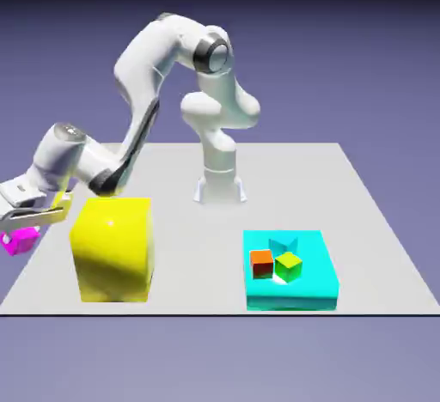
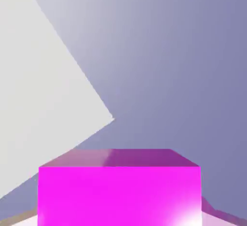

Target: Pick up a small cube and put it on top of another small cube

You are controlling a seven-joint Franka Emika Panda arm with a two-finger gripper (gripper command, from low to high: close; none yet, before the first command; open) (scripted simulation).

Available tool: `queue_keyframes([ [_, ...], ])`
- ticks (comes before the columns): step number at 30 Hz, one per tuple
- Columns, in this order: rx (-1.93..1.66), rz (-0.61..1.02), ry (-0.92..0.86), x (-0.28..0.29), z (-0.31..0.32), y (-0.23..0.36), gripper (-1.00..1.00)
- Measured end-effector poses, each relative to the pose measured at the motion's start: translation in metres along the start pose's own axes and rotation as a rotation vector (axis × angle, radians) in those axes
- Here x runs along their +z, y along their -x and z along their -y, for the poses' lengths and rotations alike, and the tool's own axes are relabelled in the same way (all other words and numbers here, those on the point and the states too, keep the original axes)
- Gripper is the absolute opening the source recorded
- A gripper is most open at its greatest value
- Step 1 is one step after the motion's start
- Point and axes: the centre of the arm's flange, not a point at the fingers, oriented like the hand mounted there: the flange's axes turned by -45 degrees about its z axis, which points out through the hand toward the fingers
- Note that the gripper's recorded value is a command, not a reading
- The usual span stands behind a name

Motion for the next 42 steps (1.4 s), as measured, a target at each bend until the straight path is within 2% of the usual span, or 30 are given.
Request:
queue_keyframes([
  [6,0.162,-0.203,0.011,-0.062,-0.018,-0.124,-1.00],
  [12,0.331,-0.403,-0.056,-0.148,-0.006,-0.243,-1.00],
  [18,0.457,-0.561,-0.180,-0.249,0.034,-0.348,-1.00],
  [24,0.563,-0.641,-0.335,-0.342,0.098,-0.417,-1.00],
  [30,0.733,-0.574,-0.459,-0.374,0.160,-0.417,-1.00],
  [42,1.199,-0.256,-0.554,-0.344,0.266,-0.350,-1.00],
])
